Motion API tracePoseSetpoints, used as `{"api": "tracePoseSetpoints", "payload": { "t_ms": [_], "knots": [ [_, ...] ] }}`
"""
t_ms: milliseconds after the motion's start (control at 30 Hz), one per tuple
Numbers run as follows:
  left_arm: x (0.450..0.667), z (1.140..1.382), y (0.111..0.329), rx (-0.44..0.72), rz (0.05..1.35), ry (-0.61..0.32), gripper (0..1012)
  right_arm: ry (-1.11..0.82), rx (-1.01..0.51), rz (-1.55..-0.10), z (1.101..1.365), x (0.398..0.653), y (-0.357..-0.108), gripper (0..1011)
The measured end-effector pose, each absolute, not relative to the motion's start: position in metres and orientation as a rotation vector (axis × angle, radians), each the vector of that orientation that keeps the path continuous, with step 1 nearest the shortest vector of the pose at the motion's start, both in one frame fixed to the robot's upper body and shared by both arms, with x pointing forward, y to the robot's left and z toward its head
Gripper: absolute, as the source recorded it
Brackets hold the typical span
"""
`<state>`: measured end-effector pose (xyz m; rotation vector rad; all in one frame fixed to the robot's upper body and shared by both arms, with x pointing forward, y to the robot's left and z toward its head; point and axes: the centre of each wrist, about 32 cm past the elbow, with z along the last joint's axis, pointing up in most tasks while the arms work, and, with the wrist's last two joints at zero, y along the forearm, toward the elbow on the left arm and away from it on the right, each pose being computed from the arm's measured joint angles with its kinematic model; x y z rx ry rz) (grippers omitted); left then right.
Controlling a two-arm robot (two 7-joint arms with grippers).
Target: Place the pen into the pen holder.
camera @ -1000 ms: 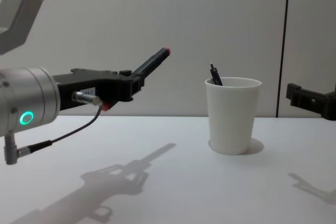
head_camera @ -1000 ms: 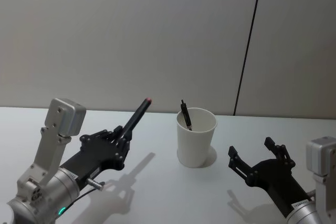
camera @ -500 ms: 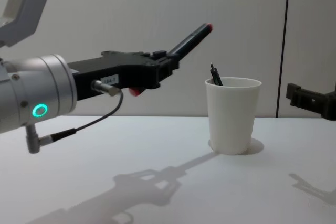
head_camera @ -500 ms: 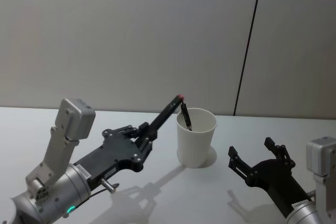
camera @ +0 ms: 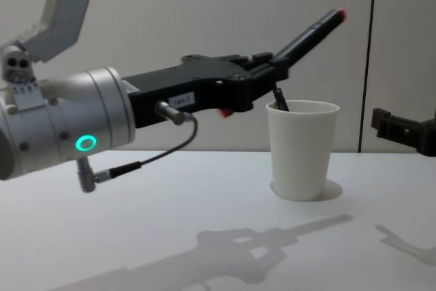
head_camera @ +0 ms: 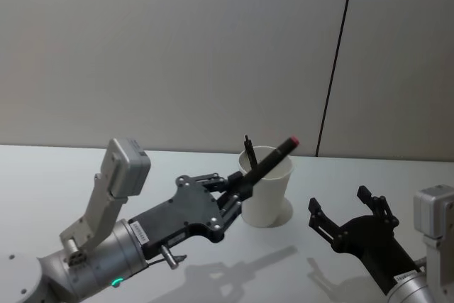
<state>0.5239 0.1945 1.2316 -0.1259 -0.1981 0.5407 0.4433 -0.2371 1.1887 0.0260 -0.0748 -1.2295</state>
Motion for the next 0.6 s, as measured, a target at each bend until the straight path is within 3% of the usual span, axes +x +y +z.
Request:
{"api": "tracePoseSetpoints", "payload": {
  "t_ms": [600],
  "knots": [
    [0.545,1.226,0.174,-0.163,0.373,-0.235,200,-0.075,0.026,-1.23,1.189,0.443,-0.237,1001]
  ]
}}
